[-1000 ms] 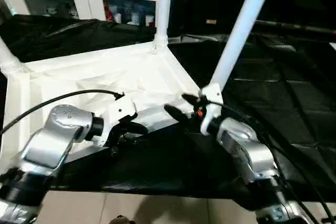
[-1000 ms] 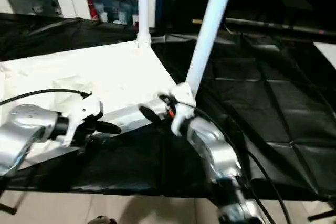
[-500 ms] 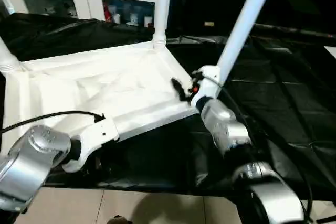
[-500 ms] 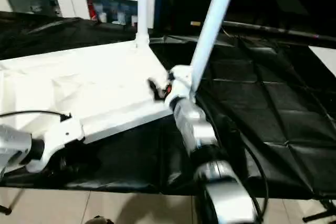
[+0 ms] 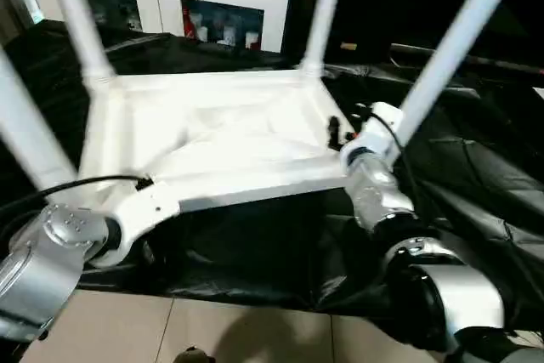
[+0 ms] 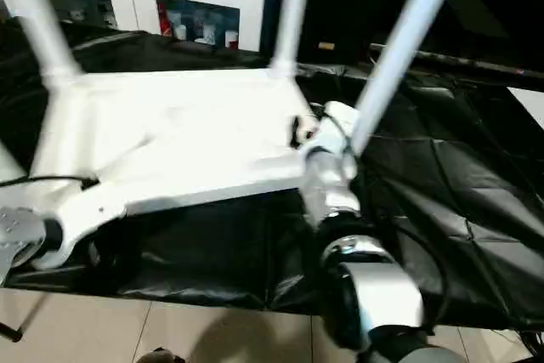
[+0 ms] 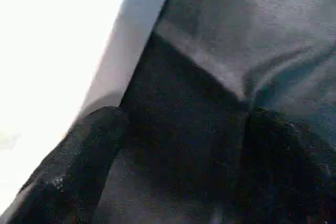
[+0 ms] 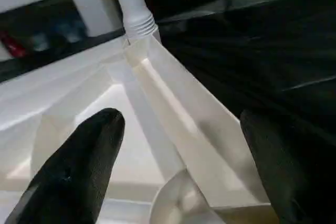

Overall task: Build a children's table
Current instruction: Rotate leg to tighten

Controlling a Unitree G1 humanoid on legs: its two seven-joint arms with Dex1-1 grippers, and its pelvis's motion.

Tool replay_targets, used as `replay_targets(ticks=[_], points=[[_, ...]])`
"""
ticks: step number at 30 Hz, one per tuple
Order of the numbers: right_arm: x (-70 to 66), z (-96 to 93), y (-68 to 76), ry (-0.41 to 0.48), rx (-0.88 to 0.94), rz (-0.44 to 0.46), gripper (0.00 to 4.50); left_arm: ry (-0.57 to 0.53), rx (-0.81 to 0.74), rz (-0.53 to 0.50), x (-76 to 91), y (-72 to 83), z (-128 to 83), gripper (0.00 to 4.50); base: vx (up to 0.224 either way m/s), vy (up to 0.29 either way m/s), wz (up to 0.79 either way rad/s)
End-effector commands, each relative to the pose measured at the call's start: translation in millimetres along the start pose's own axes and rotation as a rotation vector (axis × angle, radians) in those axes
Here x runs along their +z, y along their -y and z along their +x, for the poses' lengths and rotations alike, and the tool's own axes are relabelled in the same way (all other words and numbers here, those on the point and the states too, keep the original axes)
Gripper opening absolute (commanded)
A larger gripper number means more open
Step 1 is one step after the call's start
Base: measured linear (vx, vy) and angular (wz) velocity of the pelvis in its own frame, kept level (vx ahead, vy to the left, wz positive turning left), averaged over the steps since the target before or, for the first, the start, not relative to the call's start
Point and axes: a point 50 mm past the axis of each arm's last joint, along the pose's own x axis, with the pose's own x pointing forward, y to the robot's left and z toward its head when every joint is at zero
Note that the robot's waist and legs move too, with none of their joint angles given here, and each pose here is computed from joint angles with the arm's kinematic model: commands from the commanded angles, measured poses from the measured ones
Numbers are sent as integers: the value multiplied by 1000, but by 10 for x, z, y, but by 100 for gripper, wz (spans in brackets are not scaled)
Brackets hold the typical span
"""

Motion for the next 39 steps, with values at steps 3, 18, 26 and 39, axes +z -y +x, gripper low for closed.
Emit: replay_targets(ticks=[3, 18, 26, 39], points=[[267, 51, 366, 84, -95, -22, 395, 36, 67, 1, 44, -128, -54, 440, 0, 0, 0], [399, 64, 430, 114, 66, -175, 395, 305, -24, -240, -306, -234, -660, 440, 0, 0, 0], [158, -136, 141, 142, 439, -271, 395, 464, 96, -329, -658, -421, -838, 440, 0, 0, 0], [-250, -794, 934, 124, 65, -236, 395, 1028, 63, -483, -265, -485, -461, 440, 0, 0, 0]])
